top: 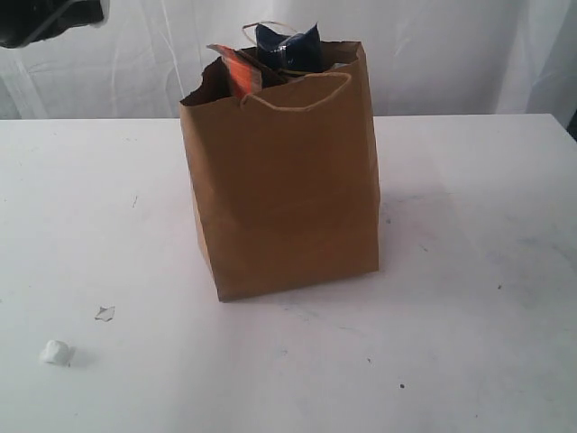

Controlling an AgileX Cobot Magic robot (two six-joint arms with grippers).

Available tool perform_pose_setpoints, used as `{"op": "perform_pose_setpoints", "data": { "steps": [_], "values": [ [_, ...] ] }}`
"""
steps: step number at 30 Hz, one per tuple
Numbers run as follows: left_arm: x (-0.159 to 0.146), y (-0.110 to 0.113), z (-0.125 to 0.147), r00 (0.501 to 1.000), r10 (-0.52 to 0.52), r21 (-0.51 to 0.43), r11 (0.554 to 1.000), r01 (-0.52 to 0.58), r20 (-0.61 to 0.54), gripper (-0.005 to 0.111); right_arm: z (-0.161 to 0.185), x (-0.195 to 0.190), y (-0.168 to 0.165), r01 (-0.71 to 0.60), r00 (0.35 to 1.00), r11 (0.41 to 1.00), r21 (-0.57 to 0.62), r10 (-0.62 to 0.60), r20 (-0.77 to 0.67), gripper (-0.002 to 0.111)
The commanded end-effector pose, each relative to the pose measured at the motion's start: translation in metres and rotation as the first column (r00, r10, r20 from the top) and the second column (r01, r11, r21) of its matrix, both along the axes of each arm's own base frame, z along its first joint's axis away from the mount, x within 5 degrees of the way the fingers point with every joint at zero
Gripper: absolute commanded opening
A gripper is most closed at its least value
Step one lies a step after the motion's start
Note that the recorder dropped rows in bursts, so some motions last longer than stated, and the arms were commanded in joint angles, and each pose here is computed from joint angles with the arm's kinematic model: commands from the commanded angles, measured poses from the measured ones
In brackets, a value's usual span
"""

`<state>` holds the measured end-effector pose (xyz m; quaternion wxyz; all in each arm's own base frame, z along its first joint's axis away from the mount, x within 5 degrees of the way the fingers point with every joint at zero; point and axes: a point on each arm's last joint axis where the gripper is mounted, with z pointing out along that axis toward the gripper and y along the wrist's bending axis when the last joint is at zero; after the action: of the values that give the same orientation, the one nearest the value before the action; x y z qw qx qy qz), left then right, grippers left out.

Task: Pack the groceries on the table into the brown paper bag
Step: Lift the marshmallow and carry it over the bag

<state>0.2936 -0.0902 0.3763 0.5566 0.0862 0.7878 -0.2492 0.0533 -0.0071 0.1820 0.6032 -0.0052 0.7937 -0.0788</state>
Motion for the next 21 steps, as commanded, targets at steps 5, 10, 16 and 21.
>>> {"op": "perform_pose_setpoints", "data": {
  "steps": [5,10,16,21],
  "values": [
    [0.004,-0.007,-0.002,0.998,-0.048,-0.030,0.998,0.047,-0.036,0.000,0.000,0.000,-0.001,0.008,1.000,1.000,-0.008,-0.008,0.006,0.000],
    [0.004,-0.008,-0.003,0.997,-0.053,-0.052,0.997,0.051,-0.048,0.000,0.000,0.000,-0.001,0.008,1.000,1.000,-0.008,-0.008,0.006,0.000],
    [0.005,0.002,-0.018,0.981,0.103,0.102,0.991,-0.086,-0.167,0.000,0.000,0.000,-0.001,0.008,1.000,1.000,-0.008,-0.008,0.006,0.000],
    [0.011,0.005,-0.009,0.969,0.234,0.054,0.972,-0.231,-0.078,0.000,0.000,0.000,-0.001,0.008,1.000,1.000,-0.008,-0.008,0.006,0.000]
  ]
}}
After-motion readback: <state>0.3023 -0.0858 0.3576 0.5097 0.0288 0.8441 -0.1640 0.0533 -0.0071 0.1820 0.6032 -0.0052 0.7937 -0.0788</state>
